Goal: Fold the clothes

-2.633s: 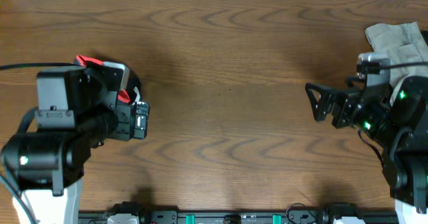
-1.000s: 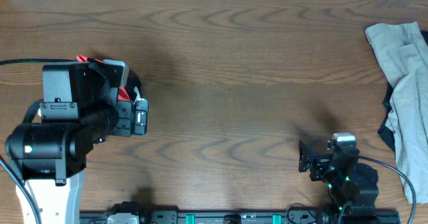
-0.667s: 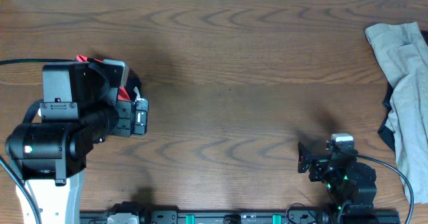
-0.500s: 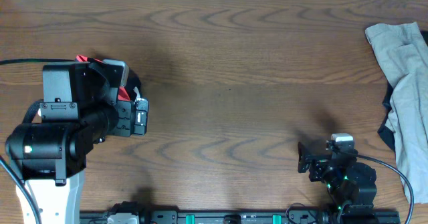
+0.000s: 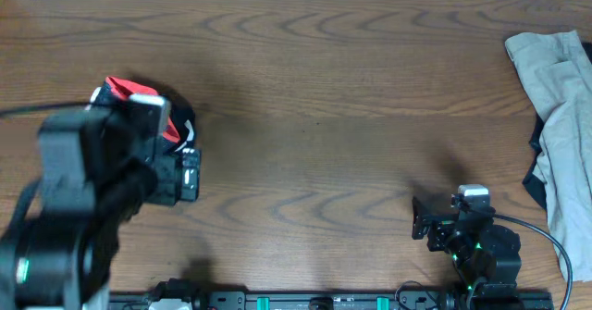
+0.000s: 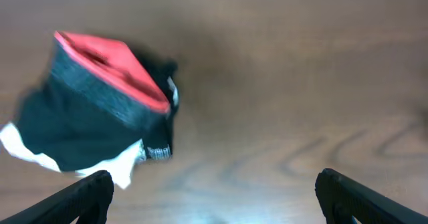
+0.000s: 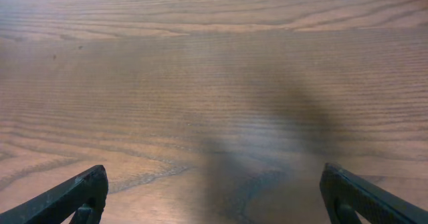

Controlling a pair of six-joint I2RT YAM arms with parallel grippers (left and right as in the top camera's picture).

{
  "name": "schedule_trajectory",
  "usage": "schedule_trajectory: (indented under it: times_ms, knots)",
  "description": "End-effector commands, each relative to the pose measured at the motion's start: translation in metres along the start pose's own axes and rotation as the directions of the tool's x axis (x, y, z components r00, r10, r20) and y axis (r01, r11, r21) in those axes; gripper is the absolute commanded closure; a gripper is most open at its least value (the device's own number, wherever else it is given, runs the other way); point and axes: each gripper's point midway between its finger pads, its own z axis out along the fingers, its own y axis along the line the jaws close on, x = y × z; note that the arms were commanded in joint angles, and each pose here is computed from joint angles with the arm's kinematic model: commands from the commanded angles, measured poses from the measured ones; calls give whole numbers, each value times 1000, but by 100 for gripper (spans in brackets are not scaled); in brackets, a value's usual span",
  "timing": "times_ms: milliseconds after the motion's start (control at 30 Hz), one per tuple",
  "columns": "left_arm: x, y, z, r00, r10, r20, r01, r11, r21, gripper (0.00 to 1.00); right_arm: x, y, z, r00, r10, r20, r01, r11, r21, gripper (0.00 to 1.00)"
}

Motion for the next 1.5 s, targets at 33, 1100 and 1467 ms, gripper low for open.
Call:
schedule_trajectory:
  times_ms: [33,1100,1467]
  knots:
    - [-13,-6,-30,974,35,225,-35,999,-5,2,1,2,0,1000,5,0,-5,1000,-11,1]
    - [92,-12,69,812,78,579,-89,996,-9,2,1,2,0,1000,5,0,-5,1000,-11,1]
    - [112,-5,103,853,65,518,-67,998,-15,2,1,2,0,1000,5,0,-5,1000,-11,1]
